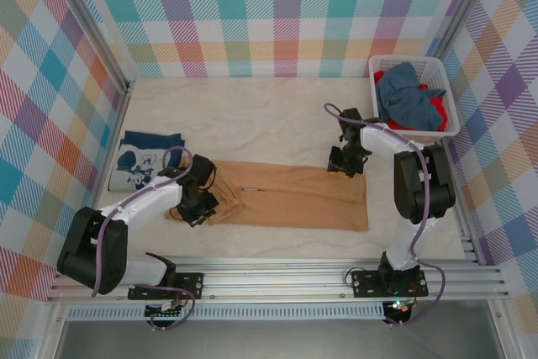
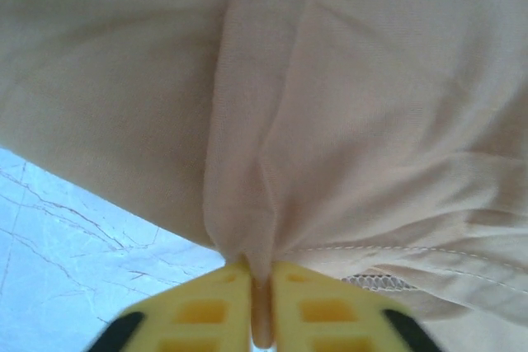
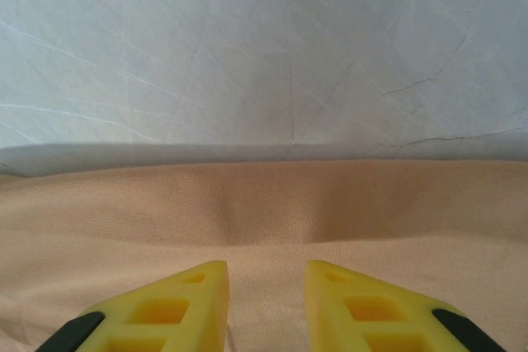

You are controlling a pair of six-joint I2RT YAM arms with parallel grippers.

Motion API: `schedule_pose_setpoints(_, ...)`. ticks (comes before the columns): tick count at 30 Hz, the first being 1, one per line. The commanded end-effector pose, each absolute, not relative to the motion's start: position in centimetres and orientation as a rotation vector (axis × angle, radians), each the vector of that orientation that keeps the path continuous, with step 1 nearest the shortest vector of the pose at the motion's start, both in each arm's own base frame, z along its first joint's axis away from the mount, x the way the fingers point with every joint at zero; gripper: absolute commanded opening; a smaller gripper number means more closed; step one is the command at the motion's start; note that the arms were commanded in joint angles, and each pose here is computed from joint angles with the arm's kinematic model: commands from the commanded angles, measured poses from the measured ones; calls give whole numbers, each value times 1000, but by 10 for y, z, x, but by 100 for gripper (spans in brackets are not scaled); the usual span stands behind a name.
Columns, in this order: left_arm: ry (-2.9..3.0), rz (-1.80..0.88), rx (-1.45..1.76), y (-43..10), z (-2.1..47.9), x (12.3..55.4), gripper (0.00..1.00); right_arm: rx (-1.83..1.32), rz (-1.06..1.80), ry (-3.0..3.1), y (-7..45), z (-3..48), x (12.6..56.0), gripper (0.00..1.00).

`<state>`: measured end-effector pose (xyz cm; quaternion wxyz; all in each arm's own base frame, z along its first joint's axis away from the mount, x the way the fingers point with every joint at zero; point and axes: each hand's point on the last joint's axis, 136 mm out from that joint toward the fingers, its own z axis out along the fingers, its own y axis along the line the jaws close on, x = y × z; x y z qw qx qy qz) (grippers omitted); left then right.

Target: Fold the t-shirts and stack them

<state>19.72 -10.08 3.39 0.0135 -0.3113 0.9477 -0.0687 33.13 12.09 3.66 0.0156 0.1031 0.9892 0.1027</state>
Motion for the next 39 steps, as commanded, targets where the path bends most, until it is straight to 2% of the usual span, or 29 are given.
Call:
schedule_pose_setpoints(1, 2956, -166, -962, -95, 38, 189, 3, 324, 314, 3110, 120, 31, 331, 30)
schedule_pose_setpoints(14, 3000, -92, -966, -76, 33, 149, 0, 379, 193, 3167, 99, 9, 324, 28)
schedule_pose_setpoints(23, 2961, -111, -985, -84, 31, 171, 2, 380, 185, 3187, 98, 6, 319, 28)
schedule_pose_setpoints(33, 2889, -177, -967, -91, 60, 196, 3, 386, 195, 3183, 98, 8, 319, 28)
schedule_pose_setpoints(39, 2890, -96, -960, -88, 62, 214, 2, 388, 196, 3181, 98, 8, 318, 28)
